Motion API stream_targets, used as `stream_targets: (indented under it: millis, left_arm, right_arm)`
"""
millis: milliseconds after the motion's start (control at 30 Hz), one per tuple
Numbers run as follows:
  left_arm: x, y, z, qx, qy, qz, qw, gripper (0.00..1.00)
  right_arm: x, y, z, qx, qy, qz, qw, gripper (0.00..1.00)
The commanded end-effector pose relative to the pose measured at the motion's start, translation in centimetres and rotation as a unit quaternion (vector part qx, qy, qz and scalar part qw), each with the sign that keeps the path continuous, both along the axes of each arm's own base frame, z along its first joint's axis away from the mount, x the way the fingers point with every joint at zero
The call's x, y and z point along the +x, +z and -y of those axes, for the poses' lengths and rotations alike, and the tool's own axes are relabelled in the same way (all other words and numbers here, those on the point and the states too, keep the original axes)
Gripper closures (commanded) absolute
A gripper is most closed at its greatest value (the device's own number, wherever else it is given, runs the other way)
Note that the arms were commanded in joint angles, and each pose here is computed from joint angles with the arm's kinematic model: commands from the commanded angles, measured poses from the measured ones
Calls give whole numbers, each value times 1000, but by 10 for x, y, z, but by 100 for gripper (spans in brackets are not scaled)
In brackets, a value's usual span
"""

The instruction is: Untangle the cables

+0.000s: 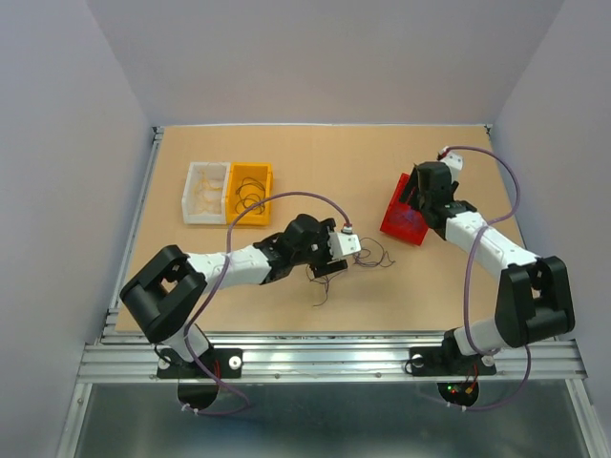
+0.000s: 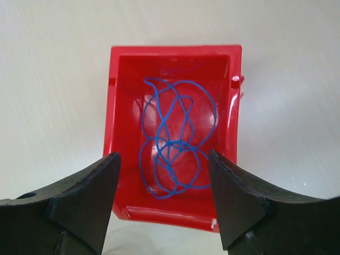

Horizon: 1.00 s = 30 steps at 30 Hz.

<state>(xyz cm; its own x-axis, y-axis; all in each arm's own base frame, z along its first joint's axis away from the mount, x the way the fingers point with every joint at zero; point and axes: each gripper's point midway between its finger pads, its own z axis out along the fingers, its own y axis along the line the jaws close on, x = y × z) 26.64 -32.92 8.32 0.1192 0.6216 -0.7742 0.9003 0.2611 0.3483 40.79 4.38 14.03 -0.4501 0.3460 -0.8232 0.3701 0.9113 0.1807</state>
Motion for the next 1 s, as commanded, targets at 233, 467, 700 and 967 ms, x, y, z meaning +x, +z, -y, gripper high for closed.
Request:
stream_targets:
  millis: [233,467,700,967]
  left_arm:
    - [-8,35,8,-33,-2,-27,999,16]
    - [-42,51,17,-64,-74,-74,993,14]
    - [-54,34,25,-45,-100,-118,987,1]
    - [-43,-1,28,12,-59,-140,988,1]
  right_arm:
    - [-27,24,-13,37,50,72,995,20]
    - [-43,26,-17,48,68,81,993,0]
    - [-54,32,-14,52,68,97,992,0]
    - [-62,37,-13,58,69,109,990,0]
